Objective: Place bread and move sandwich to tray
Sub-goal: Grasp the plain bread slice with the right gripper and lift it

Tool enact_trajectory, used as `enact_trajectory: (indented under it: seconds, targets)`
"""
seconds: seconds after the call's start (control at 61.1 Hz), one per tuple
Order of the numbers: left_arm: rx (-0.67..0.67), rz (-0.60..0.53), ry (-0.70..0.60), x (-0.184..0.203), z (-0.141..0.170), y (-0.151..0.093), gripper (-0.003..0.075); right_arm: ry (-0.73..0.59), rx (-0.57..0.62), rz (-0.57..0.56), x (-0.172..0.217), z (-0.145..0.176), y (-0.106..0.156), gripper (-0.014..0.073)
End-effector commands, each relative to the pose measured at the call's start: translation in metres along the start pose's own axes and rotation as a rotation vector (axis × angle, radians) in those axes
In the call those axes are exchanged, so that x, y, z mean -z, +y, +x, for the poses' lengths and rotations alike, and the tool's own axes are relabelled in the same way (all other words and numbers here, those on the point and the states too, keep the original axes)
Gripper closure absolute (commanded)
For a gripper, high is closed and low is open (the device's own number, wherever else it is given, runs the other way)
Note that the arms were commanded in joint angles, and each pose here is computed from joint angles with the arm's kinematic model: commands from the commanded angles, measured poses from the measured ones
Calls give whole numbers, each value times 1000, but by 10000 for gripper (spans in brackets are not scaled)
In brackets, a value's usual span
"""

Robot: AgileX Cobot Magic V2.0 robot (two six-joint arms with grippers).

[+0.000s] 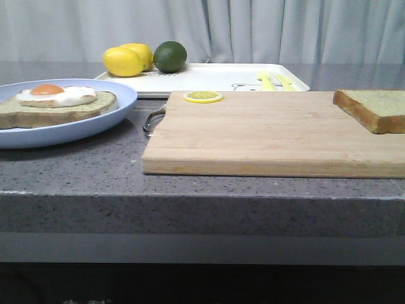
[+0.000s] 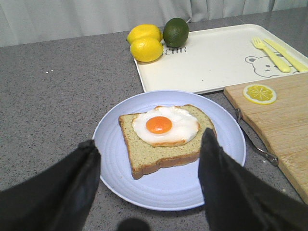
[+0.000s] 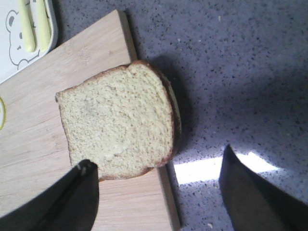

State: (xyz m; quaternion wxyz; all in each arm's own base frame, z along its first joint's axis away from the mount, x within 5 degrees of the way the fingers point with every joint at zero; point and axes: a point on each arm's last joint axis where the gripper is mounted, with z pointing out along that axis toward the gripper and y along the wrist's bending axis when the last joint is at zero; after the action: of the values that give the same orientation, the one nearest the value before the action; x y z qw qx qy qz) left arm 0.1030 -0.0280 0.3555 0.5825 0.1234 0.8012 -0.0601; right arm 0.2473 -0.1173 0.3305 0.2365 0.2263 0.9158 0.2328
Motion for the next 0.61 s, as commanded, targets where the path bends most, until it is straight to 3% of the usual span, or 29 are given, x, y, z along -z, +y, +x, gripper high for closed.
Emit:
enact_trajectory:
  seconds: [0.0,0.18,0.589]
  targets:
    - [-4,8,-91,3,-15,-1,283,49,22,-91,3,-1,8,54]
    - [-4,8,-91,3,-15,-1,283,111,81,-174,-20,-8,8,54]
    - [-4,8,-91,3,-15,-1,283,226,162,-209,-60,-10,11,54]
